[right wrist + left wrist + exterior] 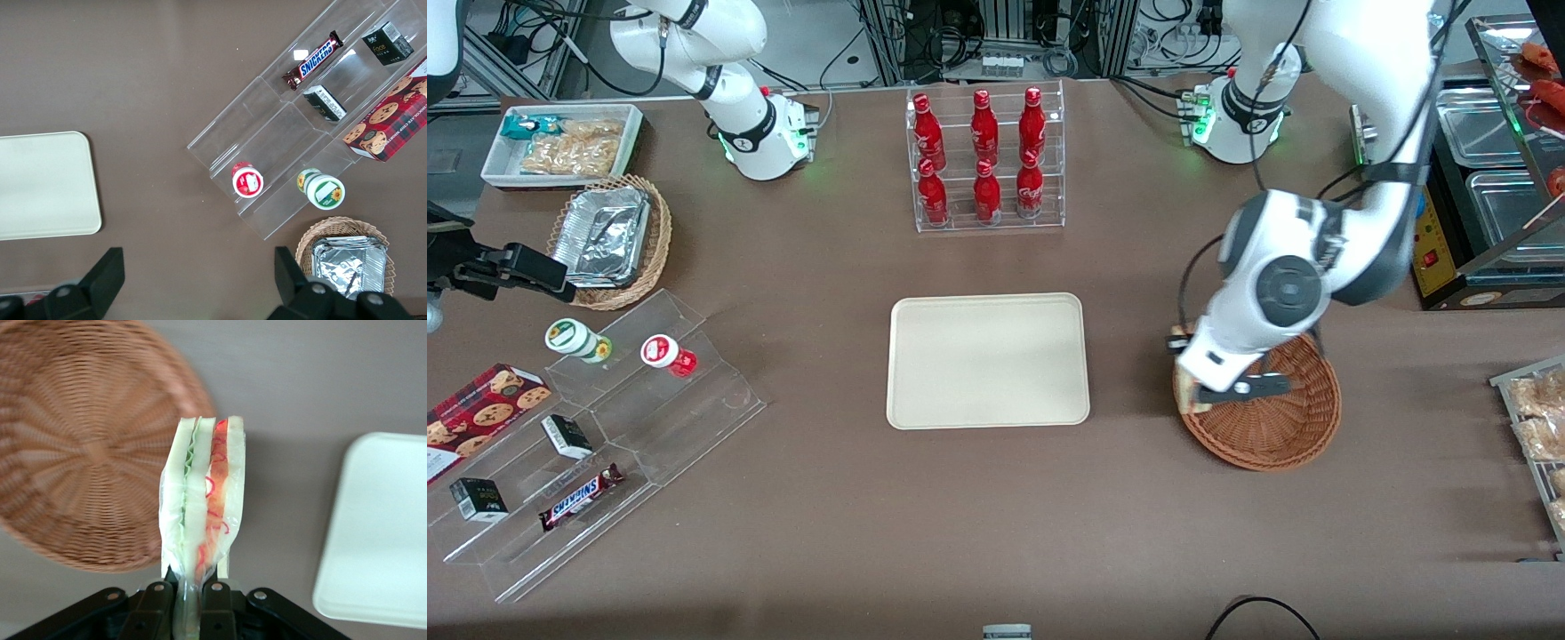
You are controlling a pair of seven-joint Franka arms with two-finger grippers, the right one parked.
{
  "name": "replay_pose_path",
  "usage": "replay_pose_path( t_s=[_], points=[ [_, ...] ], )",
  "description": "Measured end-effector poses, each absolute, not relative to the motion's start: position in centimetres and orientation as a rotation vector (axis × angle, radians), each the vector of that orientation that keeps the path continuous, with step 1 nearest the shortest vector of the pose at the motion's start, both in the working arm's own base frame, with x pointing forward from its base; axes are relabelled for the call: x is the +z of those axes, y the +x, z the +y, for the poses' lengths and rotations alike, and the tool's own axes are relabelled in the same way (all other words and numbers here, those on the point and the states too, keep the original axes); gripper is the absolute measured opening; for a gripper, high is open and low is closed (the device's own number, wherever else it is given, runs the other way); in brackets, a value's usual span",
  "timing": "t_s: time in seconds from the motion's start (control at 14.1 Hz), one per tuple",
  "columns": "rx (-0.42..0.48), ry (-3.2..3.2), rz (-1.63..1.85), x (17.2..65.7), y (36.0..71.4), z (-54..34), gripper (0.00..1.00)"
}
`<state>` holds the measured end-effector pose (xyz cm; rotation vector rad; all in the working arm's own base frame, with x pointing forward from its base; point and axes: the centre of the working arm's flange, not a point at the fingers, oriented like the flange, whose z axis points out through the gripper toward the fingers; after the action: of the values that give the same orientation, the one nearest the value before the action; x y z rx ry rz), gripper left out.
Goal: Place sandwich from basket to tray
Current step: 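Carry the held sandwich over to the white tray and lower it, then open the left gripper to set the sandwich upright on the tray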
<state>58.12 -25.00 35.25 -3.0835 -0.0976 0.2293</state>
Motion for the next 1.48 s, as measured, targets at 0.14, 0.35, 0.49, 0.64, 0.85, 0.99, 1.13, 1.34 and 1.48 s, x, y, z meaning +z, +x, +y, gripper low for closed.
replay_pose_path(
  t_s=[0.14, 0.35, 0.49, 0.64, 0.85, 0.99, 1.13, 1.34, 1.48],
  points=[
    [0.228, -3.108, -0.070, 35.0, 57.7, -29.4, 0.14],
    [0.238, -3.138, -0.068, 34.2, 56.2, -36.3, 0.14],
    [0.232, -3.144, -0.086, 33.4, 55.3, -40.7, 0.14],
    [0.209, -3.153, -0.103, 32.1, 54.5, -44.8, 0.14],
    [0.119, -3.206, -0.117, 29.2, 53.7, -49.4, 0.14],
    [0.097, -3.220, -0.127, 27.2, 53.1, -51.0, 0.14],
    [0.100, -3.227, -0.132, 25.7, 52.5, -51.9, 0.14],
    [0.131, -3.225, -0.148, 24.6, 51.6, -52.7, 0.14],
    [0.141, -3.229, -0.165, 24.7, 51.2, -53.1, 0.15]
  ],
)
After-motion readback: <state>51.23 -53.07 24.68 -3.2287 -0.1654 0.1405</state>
